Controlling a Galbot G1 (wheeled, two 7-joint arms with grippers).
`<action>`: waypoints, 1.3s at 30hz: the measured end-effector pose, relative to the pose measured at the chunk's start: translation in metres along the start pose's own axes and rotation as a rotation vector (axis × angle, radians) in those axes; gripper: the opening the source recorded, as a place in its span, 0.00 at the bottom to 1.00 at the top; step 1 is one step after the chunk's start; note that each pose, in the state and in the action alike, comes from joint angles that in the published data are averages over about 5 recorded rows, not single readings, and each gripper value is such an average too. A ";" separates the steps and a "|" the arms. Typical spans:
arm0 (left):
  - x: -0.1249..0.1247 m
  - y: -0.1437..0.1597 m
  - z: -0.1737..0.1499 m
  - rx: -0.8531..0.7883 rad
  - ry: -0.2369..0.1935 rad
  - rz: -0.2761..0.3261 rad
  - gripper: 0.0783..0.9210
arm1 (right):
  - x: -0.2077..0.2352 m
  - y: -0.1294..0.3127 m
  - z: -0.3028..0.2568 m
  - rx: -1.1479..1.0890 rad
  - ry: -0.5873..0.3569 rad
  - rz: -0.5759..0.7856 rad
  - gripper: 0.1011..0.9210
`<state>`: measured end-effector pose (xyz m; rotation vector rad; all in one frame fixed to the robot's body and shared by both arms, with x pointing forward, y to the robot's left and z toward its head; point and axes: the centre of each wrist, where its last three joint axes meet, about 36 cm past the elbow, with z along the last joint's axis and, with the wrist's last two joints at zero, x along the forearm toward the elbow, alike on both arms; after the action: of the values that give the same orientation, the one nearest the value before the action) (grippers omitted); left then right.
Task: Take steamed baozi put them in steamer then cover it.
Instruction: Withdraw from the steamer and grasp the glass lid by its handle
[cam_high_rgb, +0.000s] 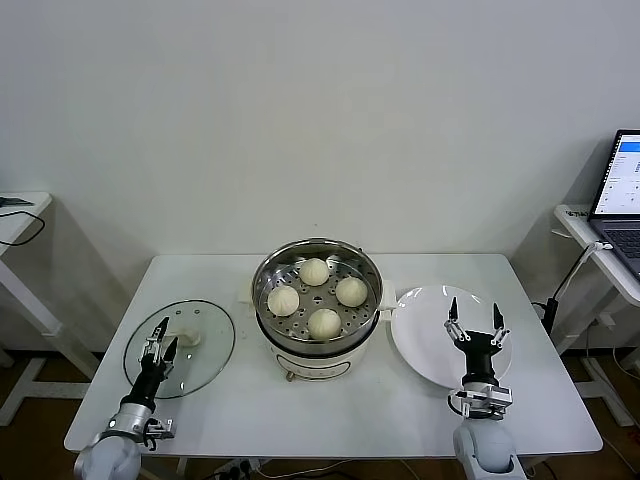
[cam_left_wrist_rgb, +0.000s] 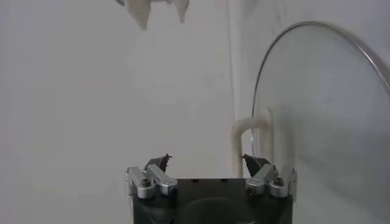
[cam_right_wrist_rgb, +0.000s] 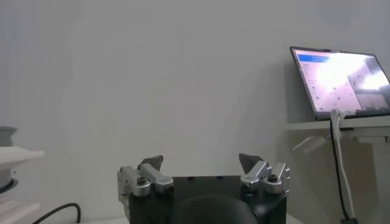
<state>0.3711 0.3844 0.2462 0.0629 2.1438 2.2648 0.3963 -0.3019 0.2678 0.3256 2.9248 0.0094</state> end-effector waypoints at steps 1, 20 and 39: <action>-0.001 0.000 0.000 0.001 0.001 -0.002 0.88 | 0.000 0.000 0.000 0.000 0.000 -0.001 0.88; -0.024 -0.002 -0.007 0.027 0.034 0.019 0.86 | -0.002 0.001 -0.006 0.003 -0.010 0.003 0.88; -0.029 -0.004 -0.004 0.055 0.047 0.055 0.24 | -0.014 0.009 -0.019 -0.007 -0.036 0.003 0.88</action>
<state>0.3999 0.3795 0.2414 0.0708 2.2559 2.2585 0.4077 -0.2960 0.2890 0.3253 2.8881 0.0136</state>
